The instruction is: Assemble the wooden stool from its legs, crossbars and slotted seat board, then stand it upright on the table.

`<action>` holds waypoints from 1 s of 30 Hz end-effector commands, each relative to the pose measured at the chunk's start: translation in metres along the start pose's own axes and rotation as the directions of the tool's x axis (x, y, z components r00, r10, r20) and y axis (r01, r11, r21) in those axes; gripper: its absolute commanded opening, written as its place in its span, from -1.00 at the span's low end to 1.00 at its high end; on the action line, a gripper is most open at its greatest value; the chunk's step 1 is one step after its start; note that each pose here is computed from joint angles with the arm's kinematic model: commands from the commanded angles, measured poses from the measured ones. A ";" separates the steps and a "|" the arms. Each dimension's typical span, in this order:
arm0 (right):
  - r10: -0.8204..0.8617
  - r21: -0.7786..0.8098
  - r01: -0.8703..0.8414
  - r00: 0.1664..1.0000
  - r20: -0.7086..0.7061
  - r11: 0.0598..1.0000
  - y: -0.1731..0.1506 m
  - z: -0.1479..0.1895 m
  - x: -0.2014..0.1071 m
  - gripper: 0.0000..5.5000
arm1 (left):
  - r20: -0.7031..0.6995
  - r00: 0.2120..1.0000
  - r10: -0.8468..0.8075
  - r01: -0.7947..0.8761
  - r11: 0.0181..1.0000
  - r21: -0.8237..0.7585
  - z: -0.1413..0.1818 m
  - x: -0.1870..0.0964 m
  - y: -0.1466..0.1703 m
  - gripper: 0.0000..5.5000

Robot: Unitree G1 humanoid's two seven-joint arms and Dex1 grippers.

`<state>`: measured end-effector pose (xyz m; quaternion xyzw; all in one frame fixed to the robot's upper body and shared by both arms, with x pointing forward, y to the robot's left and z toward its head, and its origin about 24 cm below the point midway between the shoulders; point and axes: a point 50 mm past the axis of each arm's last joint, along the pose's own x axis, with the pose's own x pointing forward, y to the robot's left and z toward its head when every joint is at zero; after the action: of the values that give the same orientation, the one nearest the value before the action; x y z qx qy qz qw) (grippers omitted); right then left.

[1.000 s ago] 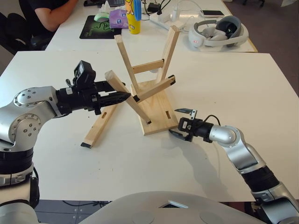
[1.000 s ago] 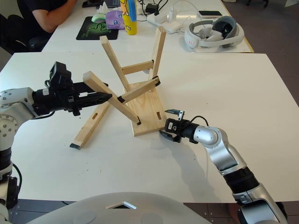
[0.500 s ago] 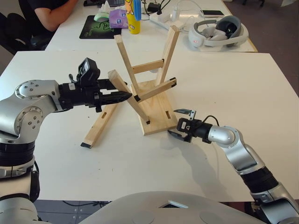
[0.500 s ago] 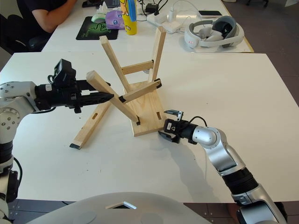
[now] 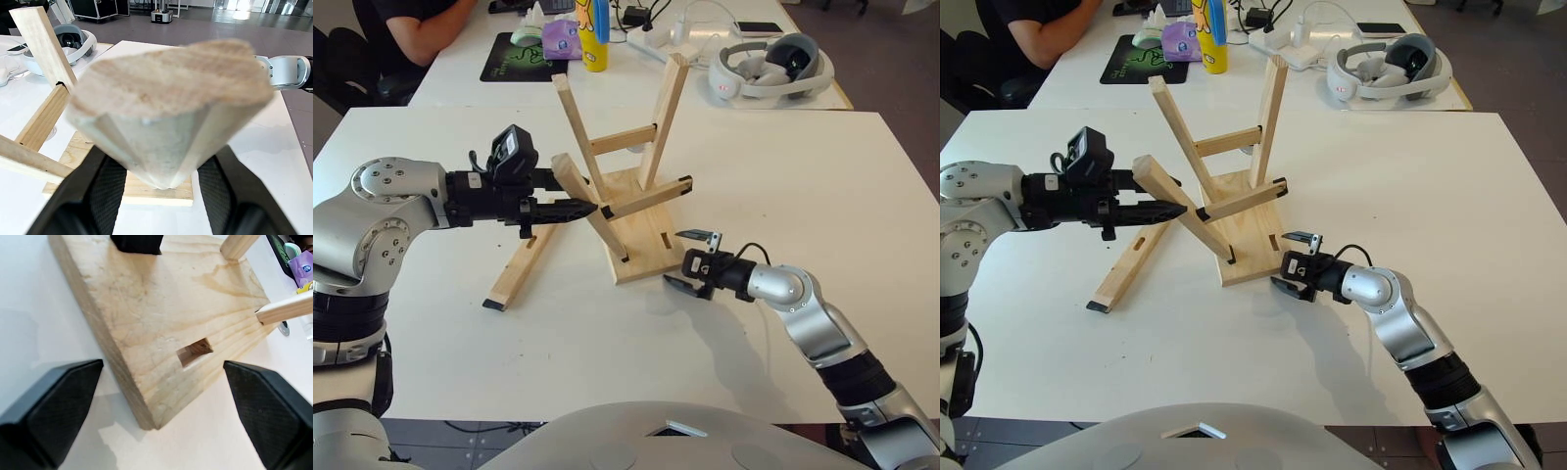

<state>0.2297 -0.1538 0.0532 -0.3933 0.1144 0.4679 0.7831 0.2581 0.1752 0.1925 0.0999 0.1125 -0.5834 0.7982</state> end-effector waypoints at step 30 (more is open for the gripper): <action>0.007 0.381 -0.068 0.987 0.160 0.922 0.010 0.012 -0.003 0.66 | -0.056 0.998 0.012 -0.015 0.999 -0.046 -0.028 0.031 -0.012 -0.25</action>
<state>0.2171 -0.1440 0.0494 -0.2320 0.1577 0.4860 0.8277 0.2565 0.1474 0.1778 0.1126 0.0952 -0.5806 0.8007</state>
